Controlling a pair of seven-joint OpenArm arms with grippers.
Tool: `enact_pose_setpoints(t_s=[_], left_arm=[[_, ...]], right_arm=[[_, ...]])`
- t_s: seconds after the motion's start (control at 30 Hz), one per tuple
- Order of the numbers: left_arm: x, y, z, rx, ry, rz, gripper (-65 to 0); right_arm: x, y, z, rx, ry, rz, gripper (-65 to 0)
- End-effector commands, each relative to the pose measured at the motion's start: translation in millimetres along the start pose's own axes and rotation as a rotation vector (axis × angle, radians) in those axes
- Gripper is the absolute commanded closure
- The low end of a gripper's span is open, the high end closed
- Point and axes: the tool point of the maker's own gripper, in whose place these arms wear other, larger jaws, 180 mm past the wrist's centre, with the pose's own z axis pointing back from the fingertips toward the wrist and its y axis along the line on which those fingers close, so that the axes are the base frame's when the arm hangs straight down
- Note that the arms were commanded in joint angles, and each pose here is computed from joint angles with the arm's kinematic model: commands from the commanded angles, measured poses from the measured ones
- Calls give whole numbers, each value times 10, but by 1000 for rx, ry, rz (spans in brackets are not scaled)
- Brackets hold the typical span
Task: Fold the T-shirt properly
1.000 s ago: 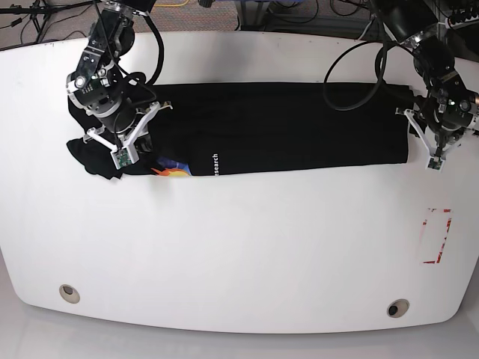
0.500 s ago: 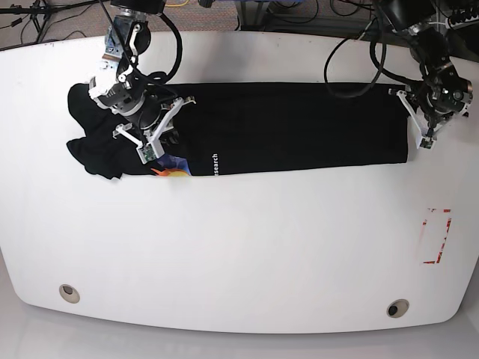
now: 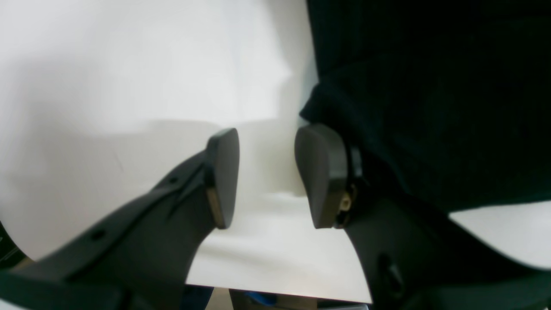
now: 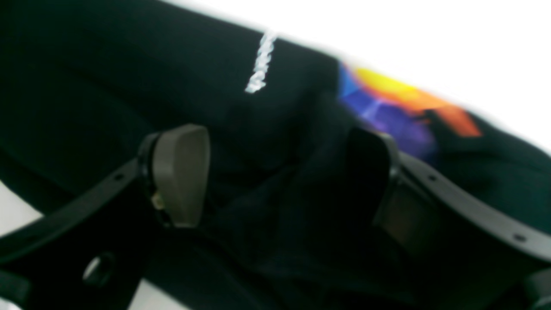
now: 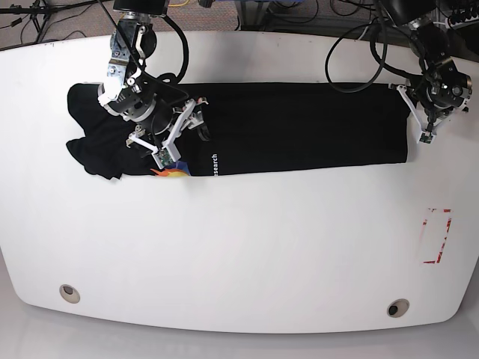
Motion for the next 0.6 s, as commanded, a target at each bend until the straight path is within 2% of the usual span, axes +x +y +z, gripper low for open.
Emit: enact_pose_setpoints(t_s=[0.0,0.33,0.43,0.57], left_arm=[[60,68,39,17,-20,-4,-254],[-5,50,31,13,-7,-7,-254],[-18,47,29,13,-4,-8,-254],[-25,45,28,12,-3,-8,-254]], right_arm=[[142,-54,-59,5,-42,-2,-445],[62,-144,-232,29,-64,-46,-273],[72,-203,-231,22,-62,-39,-192],[131,-220,-186,12,-74,-21,-43]])
